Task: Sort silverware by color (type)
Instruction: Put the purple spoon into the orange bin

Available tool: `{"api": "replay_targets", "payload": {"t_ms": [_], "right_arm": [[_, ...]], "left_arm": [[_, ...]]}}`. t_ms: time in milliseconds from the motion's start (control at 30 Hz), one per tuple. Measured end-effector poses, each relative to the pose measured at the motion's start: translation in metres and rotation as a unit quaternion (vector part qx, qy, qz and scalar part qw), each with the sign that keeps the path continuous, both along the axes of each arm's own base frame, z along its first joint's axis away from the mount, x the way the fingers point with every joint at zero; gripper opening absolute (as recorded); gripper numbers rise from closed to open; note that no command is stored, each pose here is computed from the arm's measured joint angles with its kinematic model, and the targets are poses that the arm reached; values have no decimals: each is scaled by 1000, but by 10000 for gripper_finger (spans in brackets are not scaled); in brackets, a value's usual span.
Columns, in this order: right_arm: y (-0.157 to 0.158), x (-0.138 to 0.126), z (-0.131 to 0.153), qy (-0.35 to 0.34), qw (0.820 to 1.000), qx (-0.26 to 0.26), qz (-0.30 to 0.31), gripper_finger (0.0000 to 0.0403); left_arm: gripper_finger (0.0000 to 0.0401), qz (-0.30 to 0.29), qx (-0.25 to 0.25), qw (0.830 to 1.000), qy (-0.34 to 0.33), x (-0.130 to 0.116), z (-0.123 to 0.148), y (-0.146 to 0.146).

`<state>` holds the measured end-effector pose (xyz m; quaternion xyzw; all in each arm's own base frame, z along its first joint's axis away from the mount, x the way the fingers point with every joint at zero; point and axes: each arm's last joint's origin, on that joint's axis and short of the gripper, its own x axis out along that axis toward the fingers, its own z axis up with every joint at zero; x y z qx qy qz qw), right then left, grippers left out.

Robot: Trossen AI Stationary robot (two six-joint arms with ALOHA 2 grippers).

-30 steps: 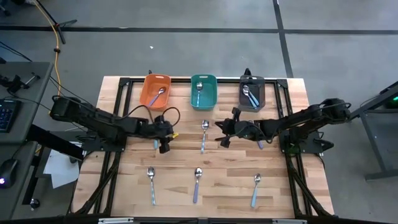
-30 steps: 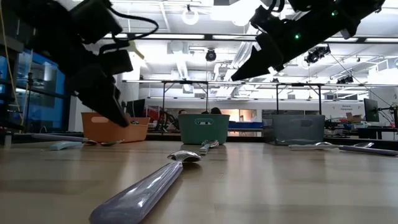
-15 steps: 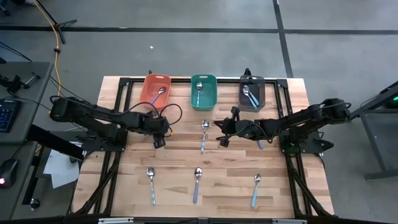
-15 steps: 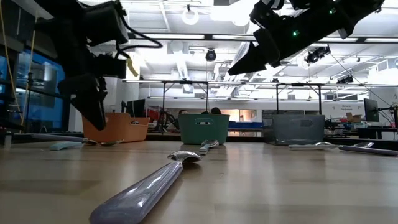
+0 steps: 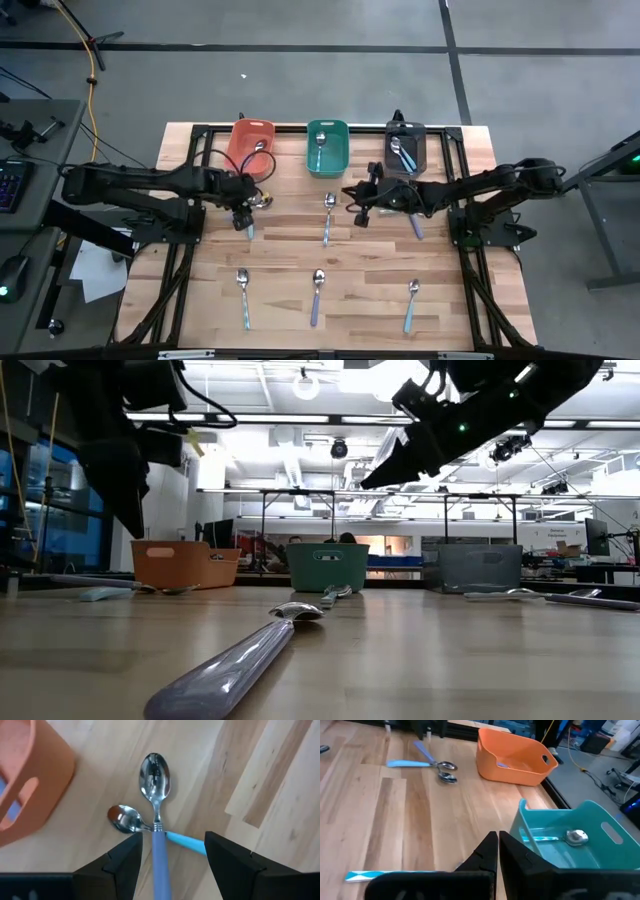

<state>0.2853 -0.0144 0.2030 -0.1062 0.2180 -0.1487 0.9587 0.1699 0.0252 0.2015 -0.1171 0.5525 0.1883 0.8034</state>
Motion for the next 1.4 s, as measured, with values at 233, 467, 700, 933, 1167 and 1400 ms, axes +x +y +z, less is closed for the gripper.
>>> {"api": "replay_targets", "payload": {"t_ms": [233,467,700,933,1167,1400], "right_arm": [[-15,-1,0,1,1000,8,-3,0],[-14,-1,0,9,1000,-11,14,0],[-13,0,0,11,999,-14,29,0],[-6,0,0,12,999,-17,42,0],[0,1,0,12,998,-17,53,0],[3,1,0,12,998,-17,58,0]], "left_arm": [[207,-5,-48,998,28,-1,-6,3],[207,7,-57,995,86,8,-25,11],[207,38,-71,987,136,12,-43,24],[201,38,-90,984,150,14,-50,28],[147,44,-95,981,165,15,-56,30],[57,53,-88,979,178,15,-60,32]]}}
